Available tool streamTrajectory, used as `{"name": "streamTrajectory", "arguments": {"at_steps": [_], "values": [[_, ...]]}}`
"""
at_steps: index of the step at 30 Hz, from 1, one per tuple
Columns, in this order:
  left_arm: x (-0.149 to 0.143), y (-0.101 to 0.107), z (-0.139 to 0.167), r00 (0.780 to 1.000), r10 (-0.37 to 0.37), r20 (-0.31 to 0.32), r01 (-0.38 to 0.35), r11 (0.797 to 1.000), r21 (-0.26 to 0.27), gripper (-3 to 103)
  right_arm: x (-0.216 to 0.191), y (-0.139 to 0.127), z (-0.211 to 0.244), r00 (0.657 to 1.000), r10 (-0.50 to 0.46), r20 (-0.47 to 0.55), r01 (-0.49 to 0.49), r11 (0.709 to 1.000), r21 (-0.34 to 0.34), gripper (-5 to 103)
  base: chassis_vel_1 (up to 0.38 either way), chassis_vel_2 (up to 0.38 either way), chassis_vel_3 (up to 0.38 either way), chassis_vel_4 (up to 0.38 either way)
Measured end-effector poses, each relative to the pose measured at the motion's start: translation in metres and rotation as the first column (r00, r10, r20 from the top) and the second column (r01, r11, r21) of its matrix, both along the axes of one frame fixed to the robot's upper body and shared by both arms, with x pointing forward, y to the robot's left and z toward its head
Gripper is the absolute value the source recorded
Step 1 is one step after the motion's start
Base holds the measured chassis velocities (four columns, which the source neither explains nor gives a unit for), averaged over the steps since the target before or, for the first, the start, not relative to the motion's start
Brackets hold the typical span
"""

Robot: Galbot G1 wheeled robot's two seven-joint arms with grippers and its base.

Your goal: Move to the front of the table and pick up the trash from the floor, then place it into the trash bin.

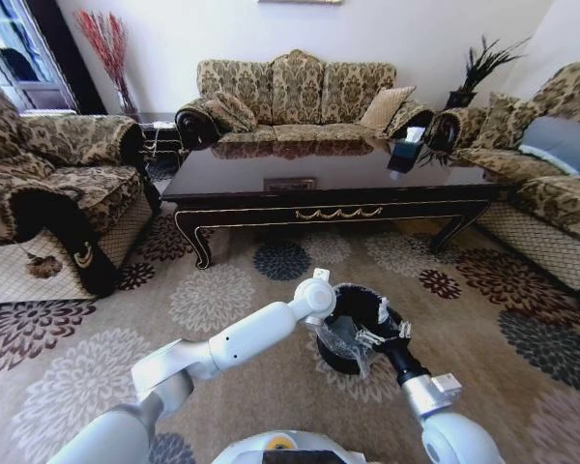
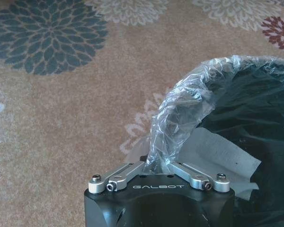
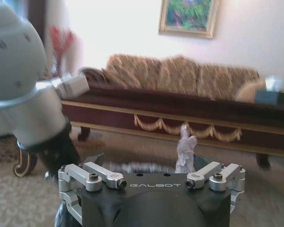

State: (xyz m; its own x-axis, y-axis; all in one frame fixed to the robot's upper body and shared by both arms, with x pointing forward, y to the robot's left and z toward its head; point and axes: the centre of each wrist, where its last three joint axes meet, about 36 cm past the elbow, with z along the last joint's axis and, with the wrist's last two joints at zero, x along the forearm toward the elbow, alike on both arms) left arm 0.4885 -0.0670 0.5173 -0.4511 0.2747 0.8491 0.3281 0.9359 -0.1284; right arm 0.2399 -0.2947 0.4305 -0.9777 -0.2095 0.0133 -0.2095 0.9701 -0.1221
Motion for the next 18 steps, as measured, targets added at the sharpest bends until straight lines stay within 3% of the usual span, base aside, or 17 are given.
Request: {"name": "streamTrajectory", "arguments": {"at_steps": [1, 3, 5, 6, 7, 9, 10, 12, 13, 15, 18], "values": [[0.0, 0.0, 0.0, 1.0, 0.002, 0.0, -0.002, 1.0, -0.001, 0, -0.003, 0.002, 0.007, 1.0, -0.003, -0.022, 0.003, 1.0, 0.009, 100, 0.0, 0.0, 0.0, 0.0], [0.001, -0.001, 0.001, 1.0, 0.002, -0.002, -0.002, 1.0, -0.004, 0, 0.003, -0.01, 0.005, 0.998, 0.001, 0.064, 0.008, 0.991, -0.131, 100, 0.0, 0.0, 0.0, 0.0], [0.001, -0.001, 0.001, 1.0, 0.002, -0.003, -0.002, 1.0, -0.004, 0, 0.003, -0.009, 0.006, 0.999, 0.001, 0.05, 0.004, 0.994, -0.11, 100, 0.0, 0.0, 0.0, 0.0], [0.001, -0.002, 0.0, 1.0, 0.003, -0.003, -0.004, 1.0, -0.003, 0, -0.002, -0.004, 0.011, 0.999, -0.031, -0.023, 0.029, 0.997, -0.072, 100, 0.0, 0.0, 0.0, 0.0], [0.001, -0.003, 0.001, 1.0, 0.002, -0.005, -0.002, 1.0, -0.006, 0, 0.0, -0.007, 0.008, 1.0, -0.015, 0.006, 0.016, 0.995, -0.098, 100, 0.0, 0.0, 0.0, 0.0], [0.001, -0.004, 0.001, 1.0, 0.001, -0.006, -0.001, 1.0, -0.008, 0, 0.0, -0.008, 0.008, 1.0, 0.001, 0.001, -0.001, 0.997, -0.083, 100, 0.0, 0.0, 0.0, 0.0], [0.001, -0.004, 0.002, 1.0, 0.002, -0.005, -0.002, 1.0, -0.008, 0, -0.003, -0.004, 0.01, 0.999, 0.001, -0.054, -0.003, 1.0, -0.029, 100, 0.0, 0.0, 0.0, 0.0], [0.001, -0.004, 0.002, 1.0, 0.002, -0.005, -0.002, 1.0, -0.007, 0, -0.003, -0.004, 0.012, 0.999, 0.028, -0.034, -0.029, 0.999, -0.019, 100, 0.0, 0.0, 0.0, 0.0], [0.001, -0.004, 0.002, 1.0, 0.001, -0.005, -0.001, 1.0, -0.009, 0, -0.006, 0.001, 0.019, 0.996, 0.051, -0.075, -0.045, 0.996, 0.078, 100, 0.0, 0.0, 0.0, 0.0], [0.001, -0.003, 0.002, 1.0, 0.004, -0.005, -0.004, 1.0, -0.009, 0, -0.005, 0.002, 0.023, 0.997, 0.056, -0.051, -0.055, 0.998, 0.032, 100, 0.0, 0.0, 0.0, 0.0], [0.002, -0.002, 0.002, 1.0, 0.009, -0.007, -0.009, 1.0, -0.012, 0, -0.005, 0.002, 0.025, 0.994, 0.064, -0.086, -0.06, 0.997, 0.05, 100, 0.0, 0.0, 0.0, 0.0]]}}
